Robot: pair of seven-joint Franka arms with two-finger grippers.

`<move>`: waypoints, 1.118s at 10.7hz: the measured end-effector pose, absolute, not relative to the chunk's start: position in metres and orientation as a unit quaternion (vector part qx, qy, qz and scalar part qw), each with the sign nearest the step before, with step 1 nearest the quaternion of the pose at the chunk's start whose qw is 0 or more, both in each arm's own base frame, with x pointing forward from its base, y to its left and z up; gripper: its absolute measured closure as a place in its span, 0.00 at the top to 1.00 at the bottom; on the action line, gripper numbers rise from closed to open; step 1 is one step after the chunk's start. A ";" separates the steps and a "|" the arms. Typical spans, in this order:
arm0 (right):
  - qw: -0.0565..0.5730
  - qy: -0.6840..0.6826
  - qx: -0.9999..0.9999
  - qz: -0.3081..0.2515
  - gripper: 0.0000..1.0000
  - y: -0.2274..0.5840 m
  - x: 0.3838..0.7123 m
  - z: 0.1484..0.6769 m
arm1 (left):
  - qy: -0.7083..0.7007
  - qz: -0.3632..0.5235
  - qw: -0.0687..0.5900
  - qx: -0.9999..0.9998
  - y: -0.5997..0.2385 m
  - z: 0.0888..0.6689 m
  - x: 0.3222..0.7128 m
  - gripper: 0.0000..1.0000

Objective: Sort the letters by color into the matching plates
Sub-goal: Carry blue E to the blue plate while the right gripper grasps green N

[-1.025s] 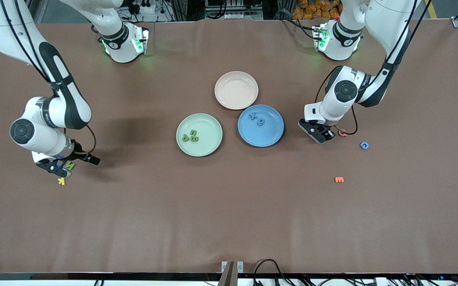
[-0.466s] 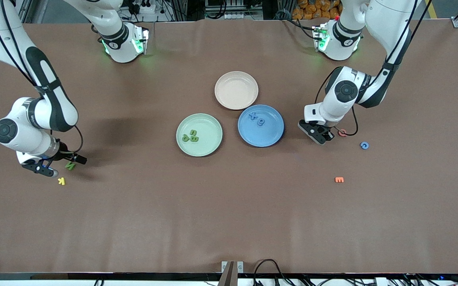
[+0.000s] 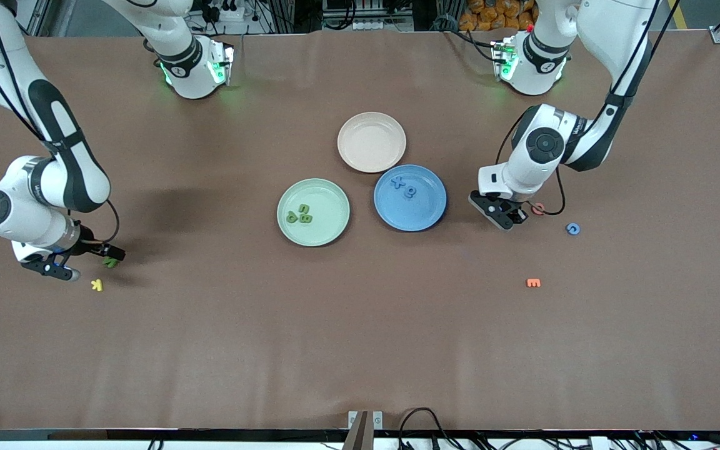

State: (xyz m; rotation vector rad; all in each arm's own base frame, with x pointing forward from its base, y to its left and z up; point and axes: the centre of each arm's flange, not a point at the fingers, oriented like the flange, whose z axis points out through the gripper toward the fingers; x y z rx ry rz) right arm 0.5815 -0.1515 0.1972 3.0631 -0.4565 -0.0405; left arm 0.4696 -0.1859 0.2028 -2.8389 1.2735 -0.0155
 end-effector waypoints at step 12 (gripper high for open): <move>0.021 -0.152 0.988 0.007 0.75 -0.161 0.595 0.178 | 0.318 0.013 -0.014 -0.948 -0.333 0.268 0.448 0.27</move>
